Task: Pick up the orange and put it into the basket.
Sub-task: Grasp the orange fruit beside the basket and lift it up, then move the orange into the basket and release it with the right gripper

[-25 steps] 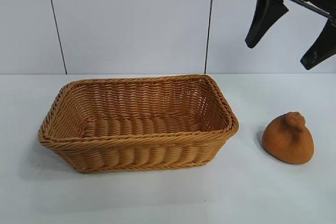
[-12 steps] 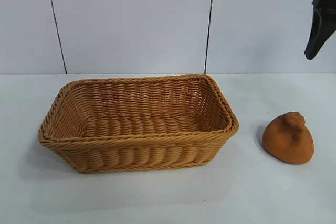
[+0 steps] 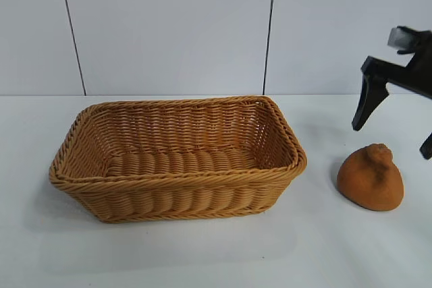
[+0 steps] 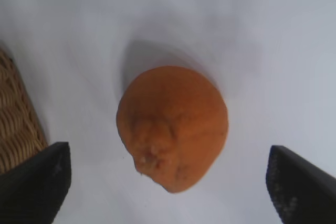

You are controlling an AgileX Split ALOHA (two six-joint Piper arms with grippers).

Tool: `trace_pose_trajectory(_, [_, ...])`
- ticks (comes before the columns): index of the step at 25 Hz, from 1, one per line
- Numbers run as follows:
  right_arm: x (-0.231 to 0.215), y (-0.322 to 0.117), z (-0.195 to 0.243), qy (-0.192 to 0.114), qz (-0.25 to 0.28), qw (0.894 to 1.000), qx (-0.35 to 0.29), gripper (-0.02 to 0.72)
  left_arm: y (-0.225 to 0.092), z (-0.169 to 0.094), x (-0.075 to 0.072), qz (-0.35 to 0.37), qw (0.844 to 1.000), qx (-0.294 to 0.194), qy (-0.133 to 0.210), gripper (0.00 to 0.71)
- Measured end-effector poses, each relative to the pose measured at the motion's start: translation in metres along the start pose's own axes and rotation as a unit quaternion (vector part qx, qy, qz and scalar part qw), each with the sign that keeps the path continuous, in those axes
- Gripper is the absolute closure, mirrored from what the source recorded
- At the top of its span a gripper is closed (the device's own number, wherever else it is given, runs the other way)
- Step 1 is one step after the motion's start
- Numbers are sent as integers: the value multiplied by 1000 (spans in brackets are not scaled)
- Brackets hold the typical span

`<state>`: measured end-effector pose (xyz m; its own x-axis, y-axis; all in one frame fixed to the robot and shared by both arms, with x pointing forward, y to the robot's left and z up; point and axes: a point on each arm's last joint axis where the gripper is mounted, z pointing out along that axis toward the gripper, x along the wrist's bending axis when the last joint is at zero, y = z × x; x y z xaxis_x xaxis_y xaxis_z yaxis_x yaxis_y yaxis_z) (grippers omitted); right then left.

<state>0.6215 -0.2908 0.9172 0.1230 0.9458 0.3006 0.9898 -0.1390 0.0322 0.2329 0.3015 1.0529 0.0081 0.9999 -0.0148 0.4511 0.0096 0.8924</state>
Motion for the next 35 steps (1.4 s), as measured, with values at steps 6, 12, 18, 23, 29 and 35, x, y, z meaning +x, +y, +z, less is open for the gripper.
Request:
trace_pose_trajectory(6, [-11,3,36,-1,16,1000,23,294,0,0,0,0,1000,0,0,38])
trace_pose_trajectory(12, [-5,4,20,6,9,1000,11,671,0,0,0,0,1000,0,0,38])
trace_pose_trajectory(18, [12,16,-29,13,-22,999,-40,671,0,0,0,0,1000,0,0,38])
trace_pose_trajectory(23, [43,26,-108,41,-60,990,-121,671,0,0,0,0,1000,0,0,38])
trace_pose_trajectory(29, [86,21,-115,54,-117,985,-115,671,0,0,0,0,1000,1,0,38])
trace_pose_trajectory(35, [154,-5,-95,71,-192,975,-89,671,0,0,0,0,1000,1,0,38])
